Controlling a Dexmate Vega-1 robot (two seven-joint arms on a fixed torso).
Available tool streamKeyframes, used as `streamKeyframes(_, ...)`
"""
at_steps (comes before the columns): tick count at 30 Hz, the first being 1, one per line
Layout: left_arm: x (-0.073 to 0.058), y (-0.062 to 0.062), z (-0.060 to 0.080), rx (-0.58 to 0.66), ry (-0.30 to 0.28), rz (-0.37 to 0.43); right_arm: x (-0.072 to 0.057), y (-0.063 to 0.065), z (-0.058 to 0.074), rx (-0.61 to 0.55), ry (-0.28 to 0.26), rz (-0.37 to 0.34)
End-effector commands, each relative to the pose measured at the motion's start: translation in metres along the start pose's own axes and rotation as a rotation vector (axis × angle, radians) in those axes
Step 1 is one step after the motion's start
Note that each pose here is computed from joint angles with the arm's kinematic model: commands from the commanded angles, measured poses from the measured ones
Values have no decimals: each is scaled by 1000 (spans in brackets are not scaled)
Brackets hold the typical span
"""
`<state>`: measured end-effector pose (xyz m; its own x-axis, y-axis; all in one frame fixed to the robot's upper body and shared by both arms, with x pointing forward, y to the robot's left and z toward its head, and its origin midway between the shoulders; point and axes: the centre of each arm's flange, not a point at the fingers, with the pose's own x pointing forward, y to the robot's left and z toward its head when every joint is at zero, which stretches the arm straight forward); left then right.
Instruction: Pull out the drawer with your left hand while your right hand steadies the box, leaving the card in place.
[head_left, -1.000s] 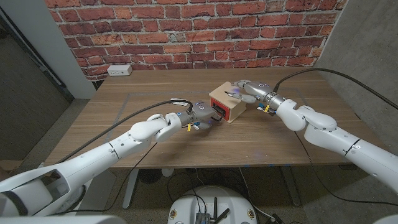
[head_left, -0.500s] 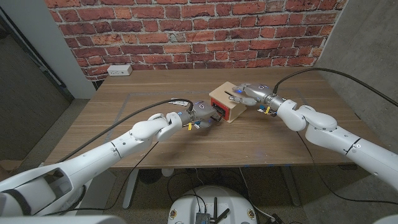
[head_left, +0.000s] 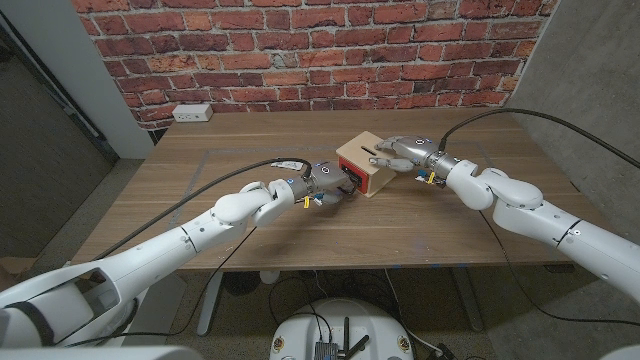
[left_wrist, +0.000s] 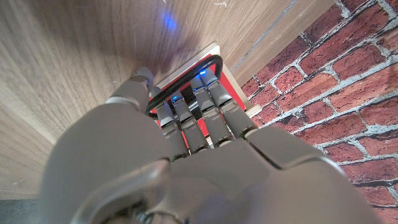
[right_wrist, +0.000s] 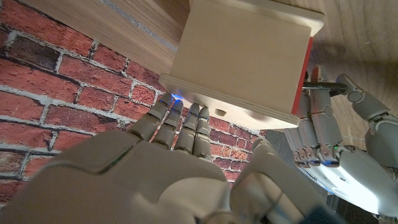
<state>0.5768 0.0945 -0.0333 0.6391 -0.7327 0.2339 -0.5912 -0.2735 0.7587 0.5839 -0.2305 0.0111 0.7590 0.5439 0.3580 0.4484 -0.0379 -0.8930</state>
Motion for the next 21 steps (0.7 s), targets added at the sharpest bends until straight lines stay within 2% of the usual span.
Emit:
streamKeyframes(1,-1,0,-1,-4,6,4,3,0,0,-9,-13,8)
streamKeyframes(21,-5,0,0,-11,10,0,5,-1,-2,-14,-19,25)
